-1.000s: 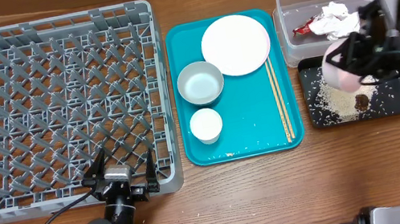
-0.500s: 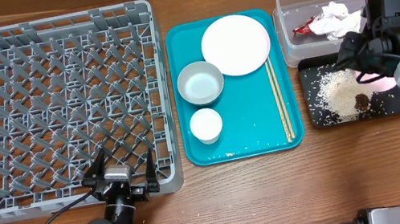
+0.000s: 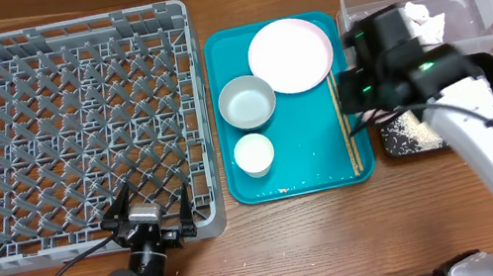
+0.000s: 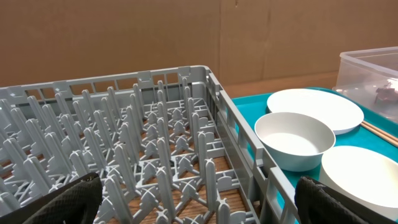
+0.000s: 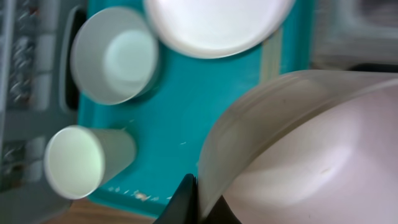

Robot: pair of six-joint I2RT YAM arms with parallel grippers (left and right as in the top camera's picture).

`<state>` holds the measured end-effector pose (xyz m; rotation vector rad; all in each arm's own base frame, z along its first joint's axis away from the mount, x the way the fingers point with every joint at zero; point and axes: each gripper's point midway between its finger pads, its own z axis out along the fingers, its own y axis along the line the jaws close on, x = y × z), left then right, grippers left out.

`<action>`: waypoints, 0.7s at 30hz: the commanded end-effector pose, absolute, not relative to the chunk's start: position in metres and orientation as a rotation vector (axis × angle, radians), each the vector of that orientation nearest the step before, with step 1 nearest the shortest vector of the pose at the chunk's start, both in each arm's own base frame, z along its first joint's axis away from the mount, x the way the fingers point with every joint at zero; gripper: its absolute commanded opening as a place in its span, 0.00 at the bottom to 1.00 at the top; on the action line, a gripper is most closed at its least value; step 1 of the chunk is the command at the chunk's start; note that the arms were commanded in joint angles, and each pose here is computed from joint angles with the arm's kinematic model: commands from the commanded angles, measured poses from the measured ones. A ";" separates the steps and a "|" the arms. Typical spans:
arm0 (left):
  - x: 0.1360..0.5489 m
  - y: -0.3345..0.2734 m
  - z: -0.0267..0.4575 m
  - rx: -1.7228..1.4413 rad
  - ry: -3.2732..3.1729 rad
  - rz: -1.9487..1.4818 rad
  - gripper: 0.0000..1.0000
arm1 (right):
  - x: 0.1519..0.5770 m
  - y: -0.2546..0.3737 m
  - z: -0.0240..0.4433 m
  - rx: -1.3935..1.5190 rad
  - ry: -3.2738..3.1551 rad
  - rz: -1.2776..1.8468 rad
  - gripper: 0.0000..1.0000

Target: Sort waste into correct bins and load items into the dishwasher

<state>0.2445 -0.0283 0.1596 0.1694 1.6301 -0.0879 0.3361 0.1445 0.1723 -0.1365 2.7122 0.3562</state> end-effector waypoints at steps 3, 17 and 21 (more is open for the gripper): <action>0.244 -0.026 0.159 0.175 1.624 -0.069 1.00 | 0.325 0.197 0.151 -0.245 2.769 0.432 0.04; 0.244 -0.026 0.159 0.175 1.624 -0.069 1.00 | 0.311 0.240 0.077 -0.337 2.935 0.384 0.04; 0.244 -0.026 0.159 0.175 1.624 -0.069 1.00 | 0.312 0.240 0.075 -0.337 2.938 0.381 0.04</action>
